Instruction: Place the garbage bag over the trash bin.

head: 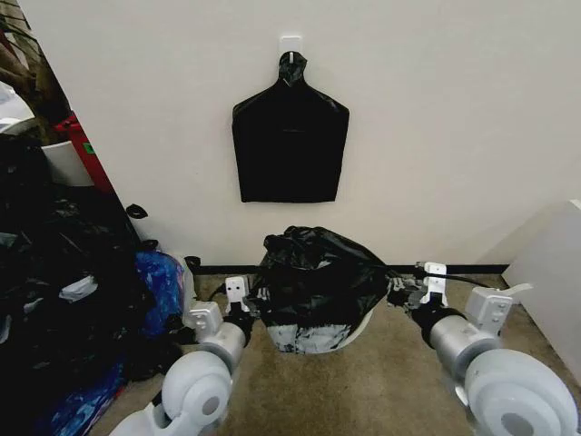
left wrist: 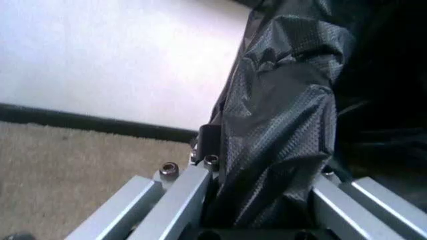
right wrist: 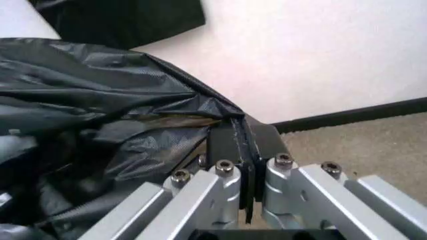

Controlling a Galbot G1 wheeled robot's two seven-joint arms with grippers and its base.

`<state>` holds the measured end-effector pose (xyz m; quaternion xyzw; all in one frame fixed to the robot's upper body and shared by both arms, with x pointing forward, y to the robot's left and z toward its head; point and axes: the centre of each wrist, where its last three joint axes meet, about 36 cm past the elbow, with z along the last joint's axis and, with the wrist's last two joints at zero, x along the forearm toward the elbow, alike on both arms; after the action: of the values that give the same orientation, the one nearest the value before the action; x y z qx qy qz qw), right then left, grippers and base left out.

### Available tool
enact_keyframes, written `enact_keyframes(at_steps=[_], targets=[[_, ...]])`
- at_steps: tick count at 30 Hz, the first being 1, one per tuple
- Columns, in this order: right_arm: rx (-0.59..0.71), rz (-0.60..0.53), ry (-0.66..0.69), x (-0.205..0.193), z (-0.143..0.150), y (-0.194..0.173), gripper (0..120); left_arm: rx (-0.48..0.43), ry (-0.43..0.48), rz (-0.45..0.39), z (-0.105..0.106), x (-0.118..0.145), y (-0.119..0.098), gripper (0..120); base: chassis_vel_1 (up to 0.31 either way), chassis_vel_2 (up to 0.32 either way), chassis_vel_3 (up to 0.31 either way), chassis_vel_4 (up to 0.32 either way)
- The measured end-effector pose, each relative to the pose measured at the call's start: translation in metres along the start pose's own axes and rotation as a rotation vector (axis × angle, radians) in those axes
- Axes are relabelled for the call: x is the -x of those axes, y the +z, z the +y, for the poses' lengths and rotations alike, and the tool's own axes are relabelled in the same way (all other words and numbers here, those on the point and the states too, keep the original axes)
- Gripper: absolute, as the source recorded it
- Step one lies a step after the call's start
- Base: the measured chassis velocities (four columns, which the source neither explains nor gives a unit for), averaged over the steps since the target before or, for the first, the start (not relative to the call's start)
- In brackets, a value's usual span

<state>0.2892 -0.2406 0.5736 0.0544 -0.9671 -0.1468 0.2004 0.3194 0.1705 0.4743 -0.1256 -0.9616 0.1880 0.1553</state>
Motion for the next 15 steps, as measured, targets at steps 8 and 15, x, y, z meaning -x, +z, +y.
enact_keyframes(at_steps=[8, 15], targets=[[-0.008, 0.043, -0.011, 0.000, -0.016, -0.013, 0, -0.009, 0.056, -0.057, -0.001, -0.001, -0.003, 1, 0.000, 0.000, 0.000, 0.000], [-0.046, 0.096, -0.055, 0.016, -0.032, -0.012, 0, -0.008, 0.091, -0.062, -0.002, -0.003, -0.003, 1, 0.000, 0.000, 0.000, 0.000]])
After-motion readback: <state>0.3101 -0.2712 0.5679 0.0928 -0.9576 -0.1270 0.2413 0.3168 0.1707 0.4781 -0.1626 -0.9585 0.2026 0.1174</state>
